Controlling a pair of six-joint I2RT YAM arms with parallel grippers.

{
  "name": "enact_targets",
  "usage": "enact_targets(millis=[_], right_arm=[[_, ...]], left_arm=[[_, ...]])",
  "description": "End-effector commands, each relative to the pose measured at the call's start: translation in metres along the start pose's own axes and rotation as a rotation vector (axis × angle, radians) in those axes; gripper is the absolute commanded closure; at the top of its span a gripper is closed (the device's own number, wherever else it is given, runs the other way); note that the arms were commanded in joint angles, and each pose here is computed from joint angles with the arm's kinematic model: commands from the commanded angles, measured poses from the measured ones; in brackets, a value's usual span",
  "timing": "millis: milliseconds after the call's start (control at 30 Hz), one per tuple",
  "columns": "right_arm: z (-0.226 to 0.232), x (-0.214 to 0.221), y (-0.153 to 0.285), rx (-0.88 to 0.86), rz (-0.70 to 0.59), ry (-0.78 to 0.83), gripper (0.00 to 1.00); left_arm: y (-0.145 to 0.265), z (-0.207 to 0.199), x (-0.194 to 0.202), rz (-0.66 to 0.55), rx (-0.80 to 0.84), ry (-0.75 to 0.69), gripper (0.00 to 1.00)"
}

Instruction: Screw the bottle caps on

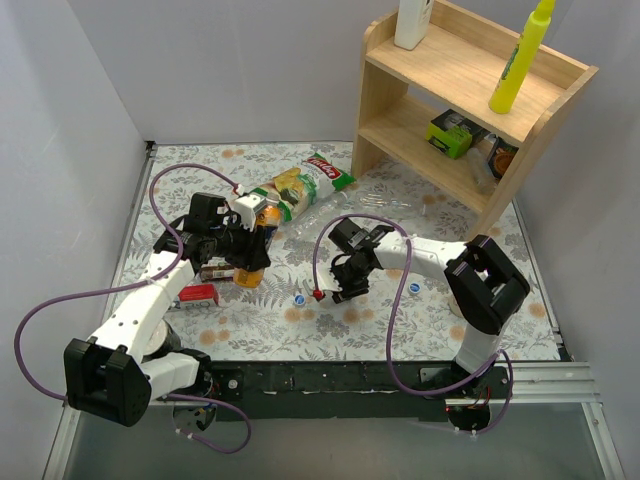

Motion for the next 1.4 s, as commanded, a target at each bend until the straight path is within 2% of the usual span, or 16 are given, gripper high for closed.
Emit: enact_targets(millis=[0,100,233,333,467,500,567,600,633,833,967,1367], right_arm=[[0.001,0.003,-0.003,0.004,0.014,0.034,0.56],[0.001,0.000,-0.001,0.006,-0.004,0.035,0.60],[0.002,-0.007,0.008,0.000,-0.026,0.033,0.69],[0.005,-0.025,0.037,0.031,-0.080,0.028,0.74],[0.012,-0.065,0.104,0.080,-0.272,-0.025,0.77],[0.014,-0.073,0.118,0.092,-0.314,-0.069,0.78],[0.011,-0.095,0.160,0.145,-0.464,-0.063,0.79],[0.013,-0.101,0.173,0.156,-0.506,-0.103,0.79],[0.011,-0.111,0.190,0.192,-0.547,-0.087,0.78],[0.017,-0.142,0.238,0.264,-0.663,0.029,0.77],[0.024,-0.151,0.238,0.259,-0.675,0.130,0.76],[0.026,-0.158,0.229,0.256,-0.625,0.226,0.77]], left_arm=[[0.001,-0.001,-0.004,-0.026,0.022,-0.006,1.00],[0.000,-0.001,-0.003,-0.023,0.028,-0.004,1.00],[-0.002,0.000,-0.003,-0.022,0.035,-0.011,1.00],[-0.008,0.001,0.004,-0.019,0.073,-0.086,1.00],[-0.015,0.000,0.016,-0.050,0.153,-0.289,1.00],[-0.013,-0.001,0.016,-0.077,0.167,-0.404,1.00],[-0.015,-0.005,0.021,-0.098,0.203,-0.503,1.00],[-0.012,-0.008,0.018,-0.129,0.204,-0.612,1.00],[-0.012,-0.010,0.017,-0.146,0.205,-0.652,1.00],[-0.005,-0.038,-0.001,-0.266,0.241,-0.893,1.00],[-0.004,-0.059,-0.010,-0.317,0.278,-0.940,1.00],[-0.009,-0.063,-0.027,-0.331,0.268,-0.869,1.00]])
Point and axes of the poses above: each gripper's point midway between its finger pads, its own y axis back along the fingers, its own z axis along the line the jaws close on, x = y × z, the point moved 7 cm from there along y, back along the fingers, and after that the axes turned 7 degrees about -y, right-handed, at the moved point
